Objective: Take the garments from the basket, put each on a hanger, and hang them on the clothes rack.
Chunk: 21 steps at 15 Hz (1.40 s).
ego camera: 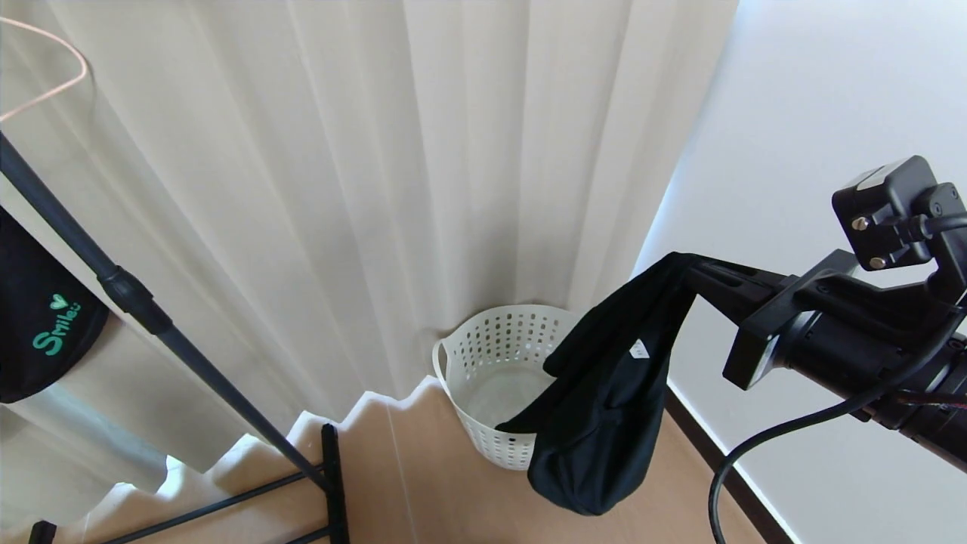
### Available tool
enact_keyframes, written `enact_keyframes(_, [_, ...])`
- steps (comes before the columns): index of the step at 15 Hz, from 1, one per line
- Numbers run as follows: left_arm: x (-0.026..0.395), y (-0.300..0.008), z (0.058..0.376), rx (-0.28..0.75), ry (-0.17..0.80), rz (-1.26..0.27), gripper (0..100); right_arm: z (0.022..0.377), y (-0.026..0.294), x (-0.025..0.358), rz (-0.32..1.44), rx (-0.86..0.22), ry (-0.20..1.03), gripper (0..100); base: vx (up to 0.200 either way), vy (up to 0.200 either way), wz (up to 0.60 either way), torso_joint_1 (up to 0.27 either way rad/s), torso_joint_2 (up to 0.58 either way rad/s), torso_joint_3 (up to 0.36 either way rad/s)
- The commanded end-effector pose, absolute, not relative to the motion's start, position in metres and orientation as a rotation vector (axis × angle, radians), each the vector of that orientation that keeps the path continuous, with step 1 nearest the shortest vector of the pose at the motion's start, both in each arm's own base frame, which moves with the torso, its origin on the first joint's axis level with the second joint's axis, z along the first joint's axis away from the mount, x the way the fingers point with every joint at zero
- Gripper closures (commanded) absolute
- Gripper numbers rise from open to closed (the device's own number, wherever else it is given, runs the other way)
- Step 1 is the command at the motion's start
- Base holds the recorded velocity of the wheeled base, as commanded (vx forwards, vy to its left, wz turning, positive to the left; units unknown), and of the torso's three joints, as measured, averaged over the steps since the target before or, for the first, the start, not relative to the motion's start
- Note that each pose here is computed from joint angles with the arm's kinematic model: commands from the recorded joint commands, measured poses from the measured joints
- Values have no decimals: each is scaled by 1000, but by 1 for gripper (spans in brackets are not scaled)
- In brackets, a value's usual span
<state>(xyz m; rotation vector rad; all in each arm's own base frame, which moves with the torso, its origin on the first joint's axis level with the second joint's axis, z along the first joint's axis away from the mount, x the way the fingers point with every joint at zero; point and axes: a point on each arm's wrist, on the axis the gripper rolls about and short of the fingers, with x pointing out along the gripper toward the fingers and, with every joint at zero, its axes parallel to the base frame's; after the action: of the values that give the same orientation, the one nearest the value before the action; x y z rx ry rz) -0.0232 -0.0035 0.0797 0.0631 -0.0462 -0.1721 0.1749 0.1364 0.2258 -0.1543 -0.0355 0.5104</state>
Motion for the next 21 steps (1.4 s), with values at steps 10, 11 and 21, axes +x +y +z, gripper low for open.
enact_keyframes(10, [-23,-3,80,63,-46,-170,0,224,135,174,507,-158,-33,100,0,0,0,175,-492,-131])
enact_keyframes(11, [-23,-4,80,63,-47,-172,0,225,134,173,507,-158,-33,100,0,0,0,207,-540,-115])
enact_keyframes(21, [-23,-3,80,63,-46,-170,0,224,133,175,500,-158,-31,100,0,0,0,240,-561,-288])
